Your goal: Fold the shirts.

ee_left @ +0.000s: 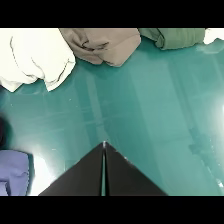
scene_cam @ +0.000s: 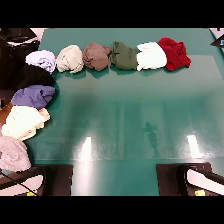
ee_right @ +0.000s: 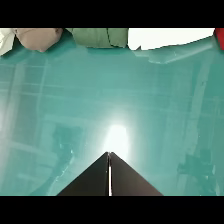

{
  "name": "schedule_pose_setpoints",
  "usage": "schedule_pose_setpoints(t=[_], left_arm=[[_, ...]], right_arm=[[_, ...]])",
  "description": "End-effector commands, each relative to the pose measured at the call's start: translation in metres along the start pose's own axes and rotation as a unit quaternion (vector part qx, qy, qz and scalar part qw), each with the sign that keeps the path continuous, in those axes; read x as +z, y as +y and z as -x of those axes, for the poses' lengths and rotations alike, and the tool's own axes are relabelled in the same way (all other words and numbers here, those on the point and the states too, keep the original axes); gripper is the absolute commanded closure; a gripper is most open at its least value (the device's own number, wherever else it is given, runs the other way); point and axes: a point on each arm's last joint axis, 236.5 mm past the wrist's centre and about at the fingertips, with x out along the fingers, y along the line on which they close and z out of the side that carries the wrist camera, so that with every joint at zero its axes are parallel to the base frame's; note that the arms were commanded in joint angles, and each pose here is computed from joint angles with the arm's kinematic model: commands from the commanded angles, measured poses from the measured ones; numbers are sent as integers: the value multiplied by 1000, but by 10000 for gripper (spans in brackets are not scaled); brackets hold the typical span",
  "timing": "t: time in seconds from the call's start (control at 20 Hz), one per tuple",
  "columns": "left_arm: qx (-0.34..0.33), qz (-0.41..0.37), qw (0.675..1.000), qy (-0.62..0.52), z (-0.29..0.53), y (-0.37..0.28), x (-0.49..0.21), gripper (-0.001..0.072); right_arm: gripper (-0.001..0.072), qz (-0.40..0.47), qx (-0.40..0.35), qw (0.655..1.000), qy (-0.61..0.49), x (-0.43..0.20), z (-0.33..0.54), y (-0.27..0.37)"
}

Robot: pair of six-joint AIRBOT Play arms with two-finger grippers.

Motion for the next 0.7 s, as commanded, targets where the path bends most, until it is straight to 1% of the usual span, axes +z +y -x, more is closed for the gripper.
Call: schedule_pose_setpoints(t=[0.0,0.55,0.65], left_arm=[[0,0,1000,1,-1,1,0,684],[0,0,1000,1,-1,1,0,684],[0,0,1000,0,-1,0,0,684]], right_arm=[[691,0,0,1000,2,-1,0,0],[691,0,0,1000,1,0,-1,0],[691,0,0,1000,-26,13,-1,0]])
